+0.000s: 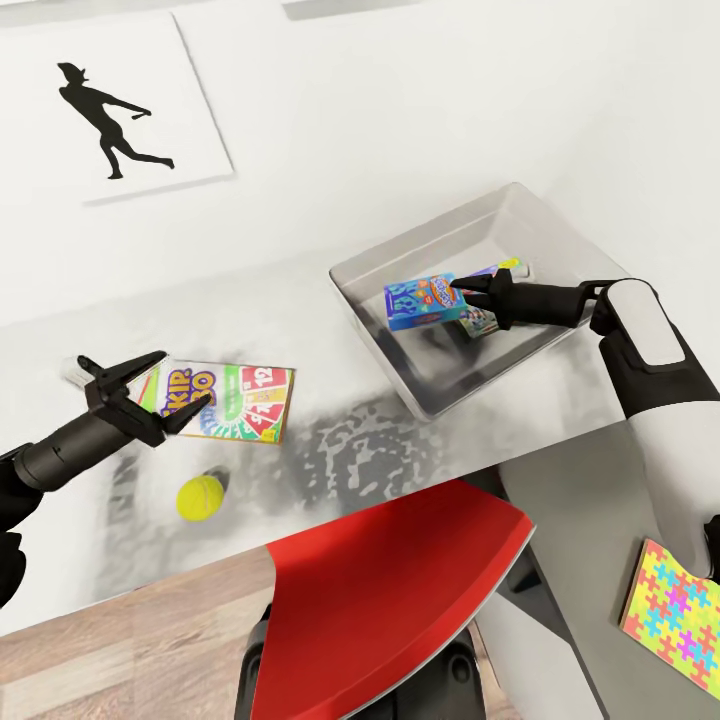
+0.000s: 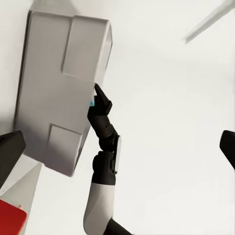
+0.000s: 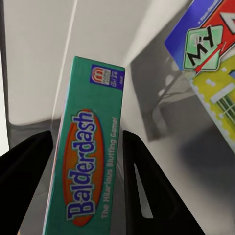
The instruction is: Put all the toys in the child's room - the three board games (two on the bed and one on the table), the two jigsaw puzzles on the table, and the tennis ball on the table - inside the toy box on the table in the child's room.
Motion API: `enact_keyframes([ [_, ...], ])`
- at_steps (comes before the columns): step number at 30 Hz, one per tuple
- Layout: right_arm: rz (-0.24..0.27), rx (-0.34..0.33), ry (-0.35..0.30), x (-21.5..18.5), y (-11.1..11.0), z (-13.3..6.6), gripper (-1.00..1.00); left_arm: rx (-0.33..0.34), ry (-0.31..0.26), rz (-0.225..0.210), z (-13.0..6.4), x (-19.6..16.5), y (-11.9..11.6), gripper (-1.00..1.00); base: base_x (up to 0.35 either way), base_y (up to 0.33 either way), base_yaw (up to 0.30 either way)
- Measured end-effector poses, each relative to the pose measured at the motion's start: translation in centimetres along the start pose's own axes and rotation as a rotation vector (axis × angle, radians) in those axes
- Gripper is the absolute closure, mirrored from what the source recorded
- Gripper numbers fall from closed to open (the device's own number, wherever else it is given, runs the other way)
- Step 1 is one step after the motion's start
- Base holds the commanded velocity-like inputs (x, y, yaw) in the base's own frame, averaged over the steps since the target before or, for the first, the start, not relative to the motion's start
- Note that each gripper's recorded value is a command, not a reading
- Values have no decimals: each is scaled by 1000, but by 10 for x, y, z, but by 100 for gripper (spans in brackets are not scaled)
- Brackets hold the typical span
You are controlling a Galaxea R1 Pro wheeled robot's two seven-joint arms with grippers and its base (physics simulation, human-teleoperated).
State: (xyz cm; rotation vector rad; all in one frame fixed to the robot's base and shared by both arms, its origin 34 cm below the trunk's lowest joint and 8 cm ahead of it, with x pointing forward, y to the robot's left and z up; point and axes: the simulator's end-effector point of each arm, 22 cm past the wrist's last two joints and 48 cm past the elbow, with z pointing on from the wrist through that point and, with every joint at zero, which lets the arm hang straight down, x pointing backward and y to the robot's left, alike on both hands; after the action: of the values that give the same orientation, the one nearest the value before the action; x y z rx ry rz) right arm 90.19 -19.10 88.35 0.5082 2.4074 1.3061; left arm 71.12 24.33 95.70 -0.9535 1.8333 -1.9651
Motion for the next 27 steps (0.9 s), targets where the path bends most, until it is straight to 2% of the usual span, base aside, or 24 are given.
enact_keyframes([
  [1,0,0,0,0,0,0,100,20,1,2,-1,0,-5,-100,0,0,0],
  [8,1,2,2,1,-2,1,100,40,1,-1,-4,0,-8,-100,0,0,0],
  [27,11,9,9,4,-11,6,100,37,-1,-13,-5,-2,-1,-100,0,0,0],
])
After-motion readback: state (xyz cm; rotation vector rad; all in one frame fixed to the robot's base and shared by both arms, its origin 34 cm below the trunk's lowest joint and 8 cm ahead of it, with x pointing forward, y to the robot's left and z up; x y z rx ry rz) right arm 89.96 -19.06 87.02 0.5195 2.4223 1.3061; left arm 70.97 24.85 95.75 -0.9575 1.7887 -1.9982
